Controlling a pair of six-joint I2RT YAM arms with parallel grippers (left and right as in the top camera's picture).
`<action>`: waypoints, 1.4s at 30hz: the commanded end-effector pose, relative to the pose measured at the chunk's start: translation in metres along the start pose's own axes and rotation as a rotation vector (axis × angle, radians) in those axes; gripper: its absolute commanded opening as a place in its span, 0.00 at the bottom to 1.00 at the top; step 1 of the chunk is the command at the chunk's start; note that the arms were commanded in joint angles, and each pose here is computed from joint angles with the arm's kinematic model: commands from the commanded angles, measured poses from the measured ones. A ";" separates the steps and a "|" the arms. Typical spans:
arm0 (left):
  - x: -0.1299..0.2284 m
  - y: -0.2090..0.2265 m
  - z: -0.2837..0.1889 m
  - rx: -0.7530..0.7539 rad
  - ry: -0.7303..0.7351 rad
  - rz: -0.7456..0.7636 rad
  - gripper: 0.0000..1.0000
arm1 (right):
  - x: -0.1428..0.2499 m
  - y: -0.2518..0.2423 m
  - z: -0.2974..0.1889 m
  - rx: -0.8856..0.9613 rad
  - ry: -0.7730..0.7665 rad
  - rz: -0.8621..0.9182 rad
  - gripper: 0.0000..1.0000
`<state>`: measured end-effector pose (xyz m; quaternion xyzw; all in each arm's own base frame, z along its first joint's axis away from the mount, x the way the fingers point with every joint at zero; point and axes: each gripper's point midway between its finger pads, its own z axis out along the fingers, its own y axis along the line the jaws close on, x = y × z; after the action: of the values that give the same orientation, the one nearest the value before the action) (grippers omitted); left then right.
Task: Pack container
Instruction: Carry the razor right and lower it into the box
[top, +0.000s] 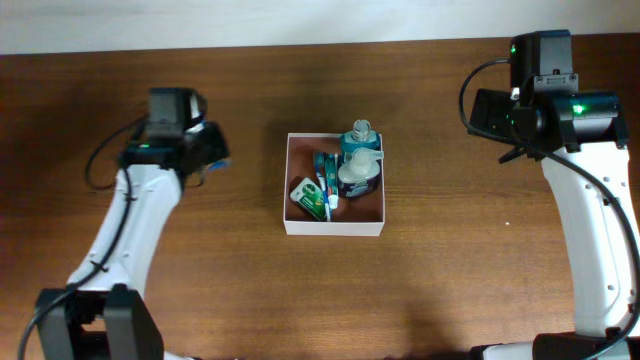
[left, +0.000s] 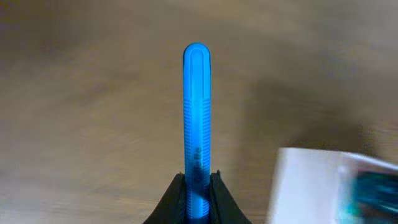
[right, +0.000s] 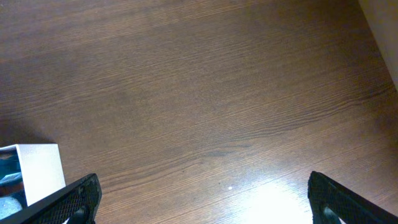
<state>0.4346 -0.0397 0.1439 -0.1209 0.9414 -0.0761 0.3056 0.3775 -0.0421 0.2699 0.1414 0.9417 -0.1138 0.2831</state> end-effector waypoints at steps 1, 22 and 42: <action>0.005 -0.048 -0.007 0.091 -0.015 0.047 0.01 | -0.002 -0.004 0.000 0.013 -0.006 0.010 0.98; 0.084 -0.168 -0.020 0.266 0.072 0.277 0.01 | -0.002 -0.004 0.000 0.013 -0.006 0.009 0.99; 0.131 -0.161 0.045 0.151 0.189 0.329 0.01 | -0.002 -0.004 0.000 0.013 -0.006 0.009 0.99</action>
<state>0.3866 -0.2327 0.0842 0.0715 0.9603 -0.1172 0.2426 0.3775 -0.0421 0.2699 0.1414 0.9417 -0.1138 0.2831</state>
